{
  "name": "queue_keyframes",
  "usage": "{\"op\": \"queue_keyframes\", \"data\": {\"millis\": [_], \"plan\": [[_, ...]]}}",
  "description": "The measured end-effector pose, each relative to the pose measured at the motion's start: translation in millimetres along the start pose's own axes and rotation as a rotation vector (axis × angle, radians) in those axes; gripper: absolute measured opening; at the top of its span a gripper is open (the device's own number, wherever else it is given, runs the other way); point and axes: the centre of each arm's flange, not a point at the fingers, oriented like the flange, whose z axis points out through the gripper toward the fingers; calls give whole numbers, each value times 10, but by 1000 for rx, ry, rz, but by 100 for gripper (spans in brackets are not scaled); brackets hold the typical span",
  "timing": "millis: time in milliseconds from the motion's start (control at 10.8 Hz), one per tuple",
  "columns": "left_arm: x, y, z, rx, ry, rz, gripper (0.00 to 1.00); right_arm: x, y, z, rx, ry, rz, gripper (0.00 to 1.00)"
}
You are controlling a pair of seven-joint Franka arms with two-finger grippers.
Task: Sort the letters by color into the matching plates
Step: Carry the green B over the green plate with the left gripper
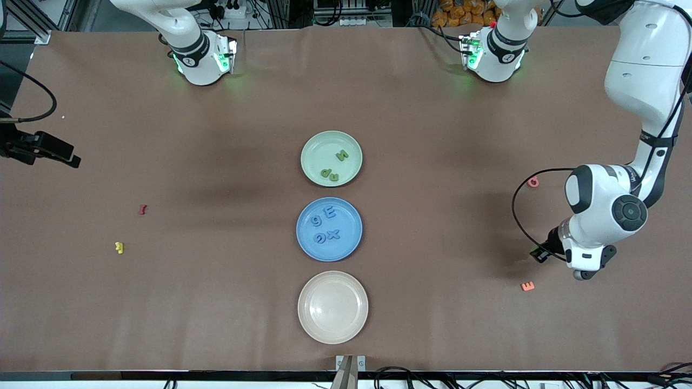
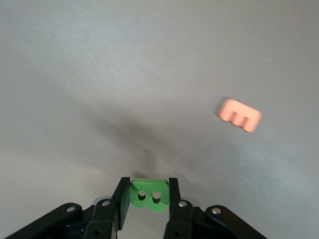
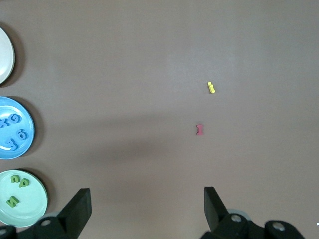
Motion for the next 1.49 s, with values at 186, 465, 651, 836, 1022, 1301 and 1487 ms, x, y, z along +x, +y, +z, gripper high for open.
{"op": "queue_keyframes", "data": {"millis": [186, 465, 651, 836, 1022, 1301, 1487], "plan": [[-227, 309, -55, -33, -18, -42, 35, 0, -25, -8, 1, 2, -3, 100], [-830, 914, -59, -33, -58, -91, 35, 1, -39, -16, 3, 3, -6, 100], [-1330, 1340, -88, -32, -65, -123, 35, 2, -34, -25, 5, 5, -6, 100], [-1901, 1721, -123, -17, -76, -154, 35, 4, -39, -33, 5, 8, -7, 100], [-2563, 2067, -115, -5, -86, -163, 35, 5, -48, -80, 6, 19, -7, 100], [-3255, 2347, -127, 8, -93, -175, 35, 7, -60, -93, 5, 23, -10, 100], [-3764, 2507, -152, 17, -96, -176, 35, 10, -45, -95, 5, 25, -7, 100]]}}
